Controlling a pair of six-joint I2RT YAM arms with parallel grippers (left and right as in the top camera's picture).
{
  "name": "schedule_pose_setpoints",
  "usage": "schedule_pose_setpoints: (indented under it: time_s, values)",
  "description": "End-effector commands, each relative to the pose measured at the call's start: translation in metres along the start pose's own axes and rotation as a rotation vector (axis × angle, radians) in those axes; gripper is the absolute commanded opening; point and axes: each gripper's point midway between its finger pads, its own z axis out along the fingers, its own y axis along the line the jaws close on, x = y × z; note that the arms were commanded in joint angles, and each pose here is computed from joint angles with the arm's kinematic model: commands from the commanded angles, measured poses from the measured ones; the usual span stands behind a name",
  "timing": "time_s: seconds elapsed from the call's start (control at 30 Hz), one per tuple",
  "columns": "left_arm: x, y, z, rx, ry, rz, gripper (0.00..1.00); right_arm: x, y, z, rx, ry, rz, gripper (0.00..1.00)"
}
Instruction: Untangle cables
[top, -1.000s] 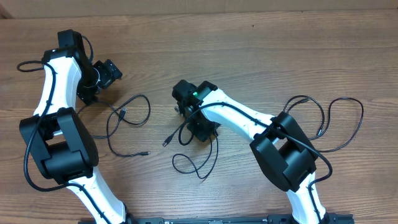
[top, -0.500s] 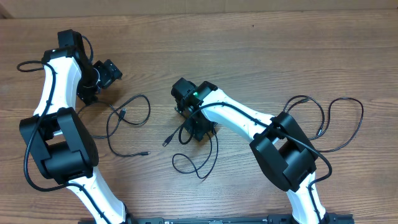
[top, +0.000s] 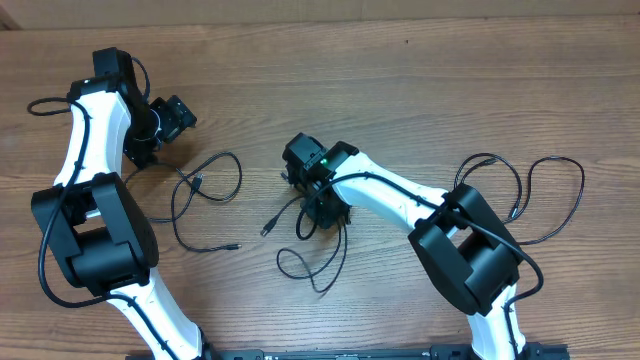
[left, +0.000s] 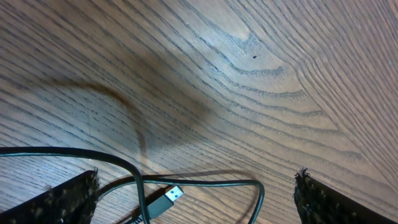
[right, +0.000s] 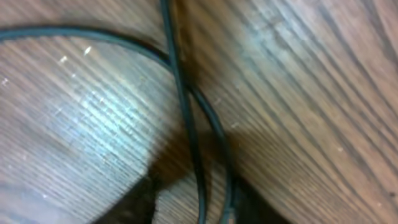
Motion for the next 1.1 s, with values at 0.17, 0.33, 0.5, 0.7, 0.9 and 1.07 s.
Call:
schedule_pose_setpoints:
  time_s: [0.17,0.33,0.5,0.7,0.9,1.07]
  values:
    - [-0.0051,-0.0033,-0.0096,0.004,-0.029,-0.008,0.99,0.0373,-0.0110,0.0354,0.058,0.137,0.041,0.20]
    - [-0.0051,-0.0033,-0.0096,0.004,-0.029,-0.008,1.00,0.0373,-0.0110,0.0354,0.058,0.137,0.041,0.04]
    - [-0.0051,-0.0033,-0.0096,0.004,-0.029,-0.008,0.99,0.0370,-0.0109,0.0355,0.057,0.136,0.041,0.04]
    - [-0.0051,-0.0033,-0.0096,0.004,-0.029,-0.008,0.99,0.0369,-0.0109,0.0355,0.057,0.136,0.038,0.04]
    - [-0.0051,-0.0033,-0.0096,0.004,-0.029,-0.008,1.00,0.0369,-0.0109,0.0355,0.057,0.136,0.038,0.04]
    - [-0.0051,-0.0033,-0.0096,0.004,-0.029,-0.008,0.99,0.0373,-0.0109,0.0351,0.057,0.138,0.037,0.04]
